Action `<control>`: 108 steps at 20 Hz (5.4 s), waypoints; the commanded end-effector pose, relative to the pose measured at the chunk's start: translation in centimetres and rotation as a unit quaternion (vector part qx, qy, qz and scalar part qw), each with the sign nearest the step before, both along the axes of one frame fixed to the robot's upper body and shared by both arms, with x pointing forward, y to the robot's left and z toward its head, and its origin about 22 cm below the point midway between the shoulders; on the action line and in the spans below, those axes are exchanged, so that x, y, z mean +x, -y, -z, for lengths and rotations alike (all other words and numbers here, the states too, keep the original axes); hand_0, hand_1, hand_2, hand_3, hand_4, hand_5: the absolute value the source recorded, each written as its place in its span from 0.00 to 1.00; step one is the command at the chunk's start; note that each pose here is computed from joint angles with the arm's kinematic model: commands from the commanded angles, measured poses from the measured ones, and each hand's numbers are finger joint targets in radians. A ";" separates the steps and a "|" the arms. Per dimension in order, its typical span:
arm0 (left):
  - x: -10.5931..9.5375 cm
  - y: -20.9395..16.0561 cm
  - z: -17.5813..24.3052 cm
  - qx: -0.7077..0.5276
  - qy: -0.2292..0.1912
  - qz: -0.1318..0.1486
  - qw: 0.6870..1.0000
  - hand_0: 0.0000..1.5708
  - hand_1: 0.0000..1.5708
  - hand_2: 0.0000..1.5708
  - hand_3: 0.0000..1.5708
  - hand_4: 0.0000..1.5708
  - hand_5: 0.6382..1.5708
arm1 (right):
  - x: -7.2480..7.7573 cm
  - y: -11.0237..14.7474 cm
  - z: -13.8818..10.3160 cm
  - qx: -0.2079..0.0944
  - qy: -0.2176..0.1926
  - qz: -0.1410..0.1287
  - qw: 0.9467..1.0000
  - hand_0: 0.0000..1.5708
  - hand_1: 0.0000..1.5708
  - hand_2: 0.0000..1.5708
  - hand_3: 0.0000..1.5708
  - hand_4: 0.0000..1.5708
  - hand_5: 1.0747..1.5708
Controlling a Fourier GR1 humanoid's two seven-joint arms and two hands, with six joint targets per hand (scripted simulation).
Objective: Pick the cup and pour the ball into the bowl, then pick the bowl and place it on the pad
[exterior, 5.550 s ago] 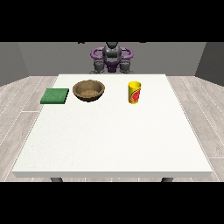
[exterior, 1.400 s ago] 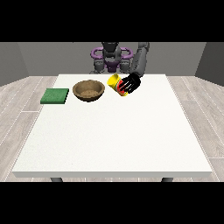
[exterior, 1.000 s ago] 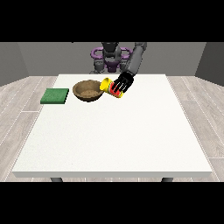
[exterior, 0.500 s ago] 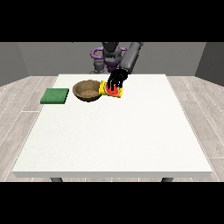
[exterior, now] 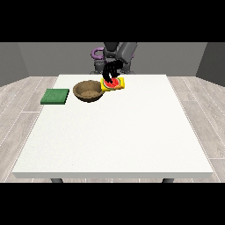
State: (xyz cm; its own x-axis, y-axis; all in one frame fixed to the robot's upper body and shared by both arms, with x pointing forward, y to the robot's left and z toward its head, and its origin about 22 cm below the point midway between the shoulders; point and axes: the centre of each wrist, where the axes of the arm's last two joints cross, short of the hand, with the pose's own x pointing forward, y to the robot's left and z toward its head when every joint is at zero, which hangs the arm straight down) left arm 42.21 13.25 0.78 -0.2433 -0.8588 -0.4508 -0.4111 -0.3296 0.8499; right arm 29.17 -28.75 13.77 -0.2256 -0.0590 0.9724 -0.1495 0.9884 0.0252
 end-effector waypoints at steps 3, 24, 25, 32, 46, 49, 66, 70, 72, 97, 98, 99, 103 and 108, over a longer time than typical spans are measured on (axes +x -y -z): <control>-1.1 4.7 0.0 0.127 0.014 0.025 0.992 0.96 0.96 1.00 1.00 0.67 0.93 | 0.6 -0.6 3.1 0.001 -0.034 0.022 0.999 0.00 0.00 0.00 0.00 0.24 0.99; -4.5 -9.2 3.3 -0.421 0.021 -0.074 0.904 0.93 0.93 1.00 1.00 0.70 1.00 | -3.0 3.4 1.7 0.007 0.015 0.027 0.999 0.00 0.00 0.00 0.00 0.25 0.99; -5.0 -9.0 3.6 -0.450 0.015 -0.064 0.890 0.97 0.97 1.00 1.00 0.77 1.00 | -3.2 3.0 2.1 0.007 0.016 0.026 1.000 0.00 0.00 0.00 0.00 0.25 0.99; -4.0 -4.2 -0.4 -0.710 -0.008 0.020 0.704 0.87 0.87 1.00 1.00 0.79 0.97 | -3.2 1.9 1.6 0.022 0.028 0.035 0.999 0.00 0.00 0.00 0.00 0.28 0.99; -2.7 -20.1 -6.8 -0.821 -0.033 0.251 0.511 0.00 0.00 0.00 0.00 0.00 0.97 | -3.7 -3.0 -0.5 0.017 0.085 0.061 0.994 0.00 0.00 0.00 0.00 0.31 0.99; -2.7 -24.0 -10.4 -0.809 -0.030 0.238 0.537 0.00 0.00 0.00 0.00 0.00 0.96 | -2.8 -2.7 0.4 0.022 0.059 0.075 0.995 0.00 0.00 0.00 0.00 0.30 1.00; -4.1 -27.5 -29.1 -0.735 -0.027 0.277 0.618 0.00 0.00 0.00 0.00 0.00 0.98 | 2.9 0.9 13.5 0.083 0.003 0.090 0.992 0.00 0.00 0.00 0.00 0.18 1.00; -4.5 -28.3 -30.2 -0.737 -0.018 0.277 0.616 0.00 0.00 0.00 0.00 0.00 0.97 | 4.6 1.1 13.3 0.089 -0.028 0.085 0.992 0.00 0.00 0.00 0.00 0.21 1.00; -5.2 -29.3 -31.4 -0.744 -0.035 0.257 0.616 0.00 0.00 0.00 0.00 0.00 0.96 | 3.7 0.8 15.2 0.097 -0.071 0.085 0.989 0.00 0.00 0.00 0.00 0.24 1.00; -6.2 -26.3 -36.7 -0.719 -0.045 0.326 0.613 0.00 0.00 0.00 0.00 0.00 0.97 | 7.2 -6.1 15.9 0.085 -0.074 0.125 0.986 0.00 0.00 0.00 0.00 0.27 1.00; -6.3 -27.5 -36.4 -0.727 -0.039 0.318 0.608 0.00 0.00 0.00 0.00 0.00 0.96 | 6.5 -6.4 16.6 0.076 -0.093 0.132 0.984 0.00 0.00 0.00 0.00 0.26 1.00; -6.8 -28.0 -37.5 -0.731 -0.028 0.313 0.606 0.00 0.00 0.00 0.00 0.00 0.96 | 7.1 -6.2 15.8 0.072 -0.104 0.118 0.985 0.00 0.00 0.00 0.00 0.27 0.99; -6.8 -28.1 -36.8 -0.726 -0.024 0.324 0.606 0.00 0.00 0.00 0.00 0.00 0.97 | 4.9 -4.3 18.3 0.032 -0.144 0.170 0.974 1.00 1.00 1.00 1.00 0.70 0.68; -6.1 -29.5 -34.6 -0.749 -0.047 0.296 0.591 0.00 0.00 0.00 0.00 0.00 0.97 | 5.0 -3.2 16.8 -0.088 -0.153 0.212 0.961 1.00 1.00 1.00 1.00 0.74 0.77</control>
State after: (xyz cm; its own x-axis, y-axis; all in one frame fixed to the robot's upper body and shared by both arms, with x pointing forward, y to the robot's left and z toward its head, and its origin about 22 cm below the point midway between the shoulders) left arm 35.85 41.80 36.72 -0.6982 -0.0442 0.7146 -0.0044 0.9983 0.0575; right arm 35.11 -25.10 -1.24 -0.0893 0.0619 0.9941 0.2123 0.9763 -0.0417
